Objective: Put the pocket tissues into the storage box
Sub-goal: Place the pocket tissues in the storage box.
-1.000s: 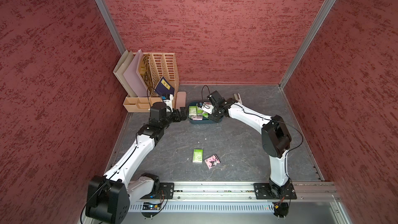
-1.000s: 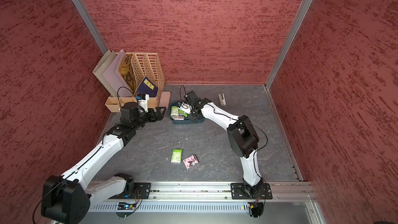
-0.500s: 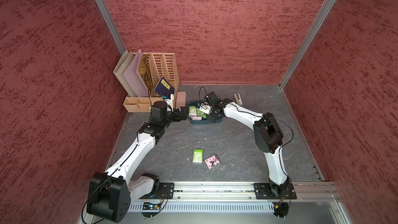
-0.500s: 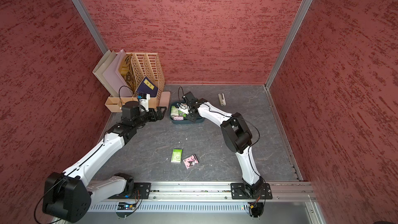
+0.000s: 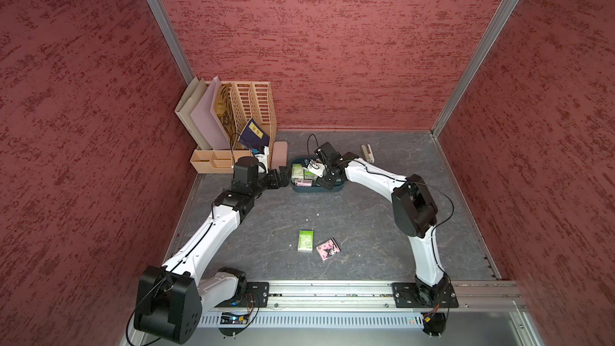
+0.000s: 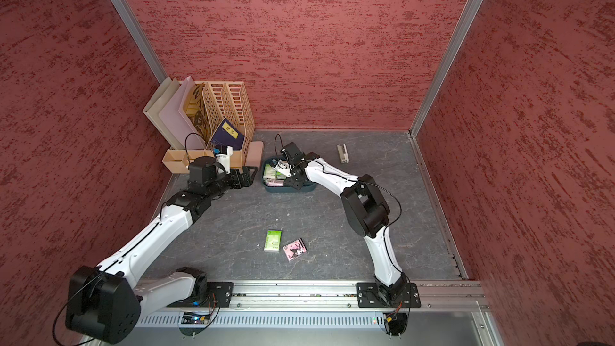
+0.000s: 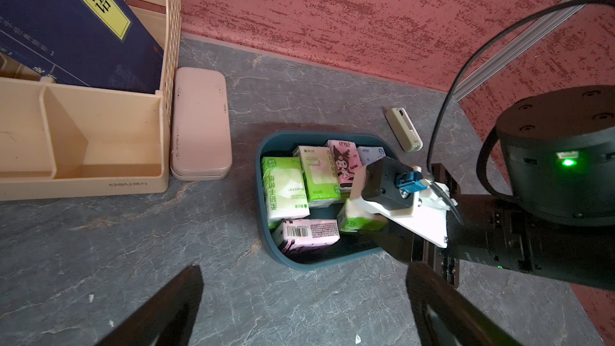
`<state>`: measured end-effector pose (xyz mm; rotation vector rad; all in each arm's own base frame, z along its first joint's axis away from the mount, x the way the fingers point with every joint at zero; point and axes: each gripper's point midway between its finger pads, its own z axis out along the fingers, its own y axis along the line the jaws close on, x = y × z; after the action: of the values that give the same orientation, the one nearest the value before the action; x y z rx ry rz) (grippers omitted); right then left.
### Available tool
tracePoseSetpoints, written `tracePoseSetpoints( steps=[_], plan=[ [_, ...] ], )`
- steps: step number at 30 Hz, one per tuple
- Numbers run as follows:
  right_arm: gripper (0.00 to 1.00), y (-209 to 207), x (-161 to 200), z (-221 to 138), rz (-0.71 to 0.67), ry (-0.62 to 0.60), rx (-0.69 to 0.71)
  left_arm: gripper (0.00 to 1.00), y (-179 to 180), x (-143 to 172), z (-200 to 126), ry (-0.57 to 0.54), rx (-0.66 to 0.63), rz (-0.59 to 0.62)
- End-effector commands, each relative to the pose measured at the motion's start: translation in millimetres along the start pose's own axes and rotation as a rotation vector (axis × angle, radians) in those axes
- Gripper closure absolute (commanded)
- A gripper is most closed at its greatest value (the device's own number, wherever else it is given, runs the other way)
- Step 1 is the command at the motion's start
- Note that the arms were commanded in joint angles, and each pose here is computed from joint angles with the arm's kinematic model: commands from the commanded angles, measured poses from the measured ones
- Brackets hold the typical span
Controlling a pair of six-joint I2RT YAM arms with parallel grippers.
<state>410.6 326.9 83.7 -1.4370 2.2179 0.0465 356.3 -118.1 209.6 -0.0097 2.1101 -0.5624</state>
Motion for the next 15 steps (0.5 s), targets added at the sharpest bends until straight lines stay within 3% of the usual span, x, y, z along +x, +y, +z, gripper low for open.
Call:
tracePoseSetpoints(
  steps=[1, 7, 15],
  plan=[
    [0.5, -2.5, -18.4, -34.9, 0.054, -0.094, -0.003, 0.0, 1.1, -10.0, -2.3, -0.023, -0.011, 0.019],
    [0.52, -22.0, -17.5, -63.7, 0.193, -0.161, -0.011, 0.0, 0.3, -11.2, -2.3, -0.025, -0.008, 0.021],
    [0.55, -14.6, 6.4, -60.0, 0.238, -0.122, -0.085, 0.0, 0.2, -11.3, -0.4, -0.023, -0.006, 0.02]
  ],
)
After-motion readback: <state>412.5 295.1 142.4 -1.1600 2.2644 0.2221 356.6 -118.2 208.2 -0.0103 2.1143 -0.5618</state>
